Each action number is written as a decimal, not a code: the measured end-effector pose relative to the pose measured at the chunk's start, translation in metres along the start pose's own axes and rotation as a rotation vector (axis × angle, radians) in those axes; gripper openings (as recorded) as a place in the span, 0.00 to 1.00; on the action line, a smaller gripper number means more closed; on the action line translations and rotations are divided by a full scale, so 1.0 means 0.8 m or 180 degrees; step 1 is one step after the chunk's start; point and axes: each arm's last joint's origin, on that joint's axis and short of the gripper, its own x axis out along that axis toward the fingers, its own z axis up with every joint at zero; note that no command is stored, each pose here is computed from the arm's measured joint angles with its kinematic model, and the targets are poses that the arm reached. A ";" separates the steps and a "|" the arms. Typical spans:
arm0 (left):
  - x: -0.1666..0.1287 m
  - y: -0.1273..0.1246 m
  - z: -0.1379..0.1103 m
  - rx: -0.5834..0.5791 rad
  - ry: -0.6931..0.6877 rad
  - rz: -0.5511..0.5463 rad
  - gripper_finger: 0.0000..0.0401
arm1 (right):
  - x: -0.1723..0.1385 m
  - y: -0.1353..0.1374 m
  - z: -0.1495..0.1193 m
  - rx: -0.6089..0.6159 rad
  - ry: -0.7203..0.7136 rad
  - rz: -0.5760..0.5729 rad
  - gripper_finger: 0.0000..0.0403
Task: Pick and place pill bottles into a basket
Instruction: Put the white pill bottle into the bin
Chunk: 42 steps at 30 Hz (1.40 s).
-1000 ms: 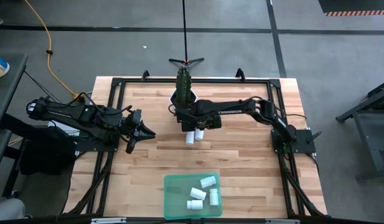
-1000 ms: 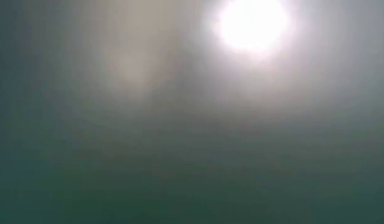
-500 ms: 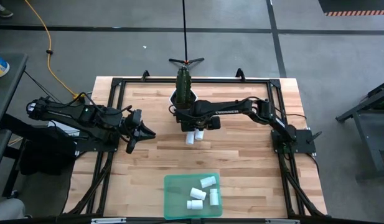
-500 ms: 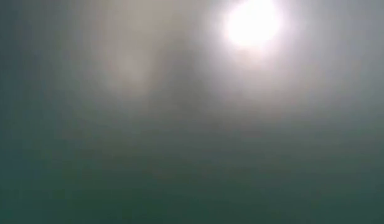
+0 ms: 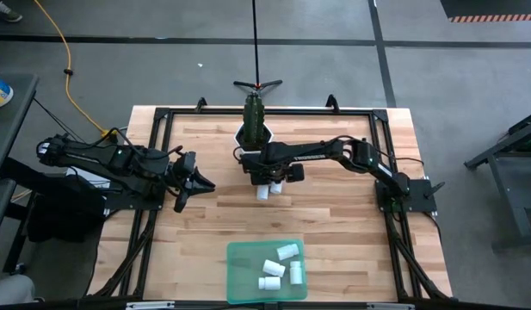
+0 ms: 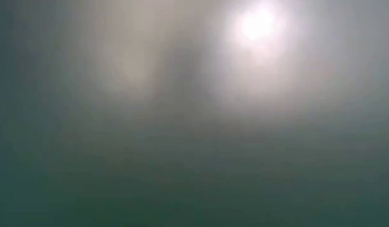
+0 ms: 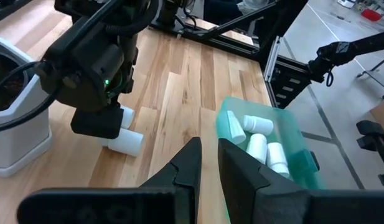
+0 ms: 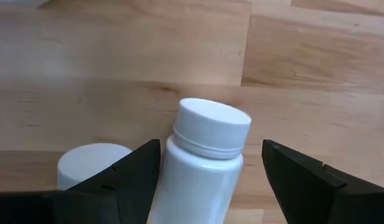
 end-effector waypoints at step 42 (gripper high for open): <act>0.000 0.000 0.000 -0.0027 0.0016 -0.0041 0.22 | -0.003 0.009 -0.043 -0.0438 0.0151 0.0141 0.35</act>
